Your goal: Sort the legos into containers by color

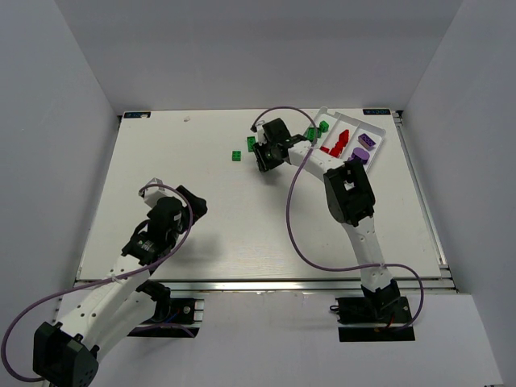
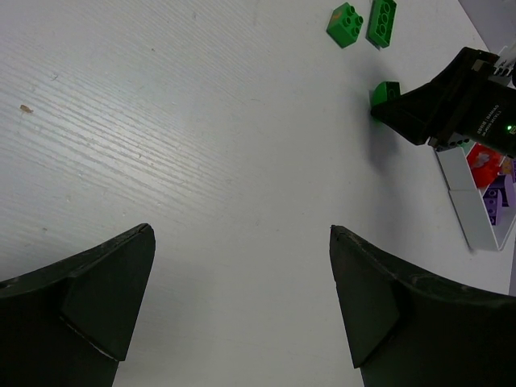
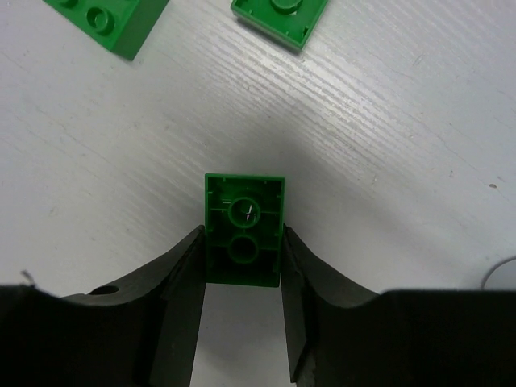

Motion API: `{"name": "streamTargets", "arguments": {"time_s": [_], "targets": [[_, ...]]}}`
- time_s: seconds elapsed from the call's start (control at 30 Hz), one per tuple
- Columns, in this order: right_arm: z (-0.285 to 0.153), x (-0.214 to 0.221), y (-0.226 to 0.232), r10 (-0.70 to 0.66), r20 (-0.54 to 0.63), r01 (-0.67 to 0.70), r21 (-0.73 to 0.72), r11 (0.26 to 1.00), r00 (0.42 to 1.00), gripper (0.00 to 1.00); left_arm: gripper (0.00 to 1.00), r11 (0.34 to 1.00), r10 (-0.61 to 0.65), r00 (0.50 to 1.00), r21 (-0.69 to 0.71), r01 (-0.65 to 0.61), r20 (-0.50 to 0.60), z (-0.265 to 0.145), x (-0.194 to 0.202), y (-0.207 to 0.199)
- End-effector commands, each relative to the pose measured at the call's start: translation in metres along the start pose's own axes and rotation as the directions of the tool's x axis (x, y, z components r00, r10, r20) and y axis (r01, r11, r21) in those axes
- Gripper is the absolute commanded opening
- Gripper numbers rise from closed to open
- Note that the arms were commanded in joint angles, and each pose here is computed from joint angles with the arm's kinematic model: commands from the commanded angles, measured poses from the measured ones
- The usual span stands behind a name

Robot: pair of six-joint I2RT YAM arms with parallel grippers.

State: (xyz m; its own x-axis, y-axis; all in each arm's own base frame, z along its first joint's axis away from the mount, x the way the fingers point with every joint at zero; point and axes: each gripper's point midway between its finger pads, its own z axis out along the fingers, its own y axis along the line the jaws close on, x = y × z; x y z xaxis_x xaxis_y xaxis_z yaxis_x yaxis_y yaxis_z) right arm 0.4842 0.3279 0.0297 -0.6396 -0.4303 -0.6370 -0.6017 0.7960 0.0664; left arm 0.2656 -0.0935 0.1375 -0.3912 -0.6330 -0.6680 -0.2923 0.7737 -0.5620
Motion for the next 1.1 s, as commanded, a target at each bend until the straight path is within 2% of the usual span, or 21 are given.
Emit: {"name": "streamTargets", "arguments": {"time_s": [0.0,0.03,0.07,0.1,0.23,0.4,0.5,0.63,0.83,0.97,1.07], "targets": [[-0.034,-0.041,0.005,-0.086,0.131,0.090,-0.023,0.996,0.988,0.23,0.98,1.000,-0.003,1.000,0.001,0.003,0.003,0.001,0.001,0.002],[-0.042,-0.048,0.005,-0.110,0.161,0.118,-0.036,0.992,0.981,0.16,0.98,1.000,-0.002,1.000,0.003,0.002,0.003,0.002,0.002,0.002],[-0.046,-0.043,0.004,-0.119,0.166,0.127,-0.043,0.991,0.979,0.14,0.98,1.000,-0.002,1.000,0.003,0.002,0.003,0.002,0.002,0.002],[-0.068,-0.066,0.005,-0.140,0.245,0.153,-0.037,0.987,0.959,0.08,0.98,1.000,-0.001,1.000,0.002,0.001,0.002,0.002,0.002,0.003],[-0.111,-0.091,-0.004,-0.189,0.373,0.216,-0.032,0.976,0.908,0.00,0.98,1.000,-0.001,1.000,0.008,0.001,0.001,0.003,0.004,0.003],[-0.127,-0.096,-0.062,-0.139,0.386,0.131,0.047,0.990,0.912,0.00,0.98,1.000,0.003,1.000,0.015,-0.003,-0.002,0.004,0.005,0.002],[-0.117,-0.081,-0.101,-0.043,0.334,0.023,0.064,0.998,0.942,0.00,0.98,1.000,0.005,1.000,0.018,-0.005,-0.005,0.005,0.006,0.001],[-0.116,-0.076,-0.156,0.086,0.331,-0.126,0.102,0.987,0.940,0.00,0.98,1.000,0.006,1.000,0.018,-0.006,-0.009,0.005,0.007,0.001],[-0.111,-0.069,-0.199,0.170,0.361,-0.227,0.121,0.966,0.917,0.00,0.98,1.000,0.003,1.000,0.015,-0.003,-0.013,0.005,0.008,0.002],[-0.103,-0.068,-0.217,0.177,0.375,-0.243,0.135,0.961,0.910,0.00,0.98,1.000,-0.001,1.000,0.015,0.001,-0.017,0.006,0.009,0.001],[-0.093,-0.062,-0.224,0.212,0.372,-0.280,0.140,0.950,0.904,0.05,0.98,1.000,0.002,1.000,0.012,-0.001,-0.023,0.008,0.009,0.000]]}}
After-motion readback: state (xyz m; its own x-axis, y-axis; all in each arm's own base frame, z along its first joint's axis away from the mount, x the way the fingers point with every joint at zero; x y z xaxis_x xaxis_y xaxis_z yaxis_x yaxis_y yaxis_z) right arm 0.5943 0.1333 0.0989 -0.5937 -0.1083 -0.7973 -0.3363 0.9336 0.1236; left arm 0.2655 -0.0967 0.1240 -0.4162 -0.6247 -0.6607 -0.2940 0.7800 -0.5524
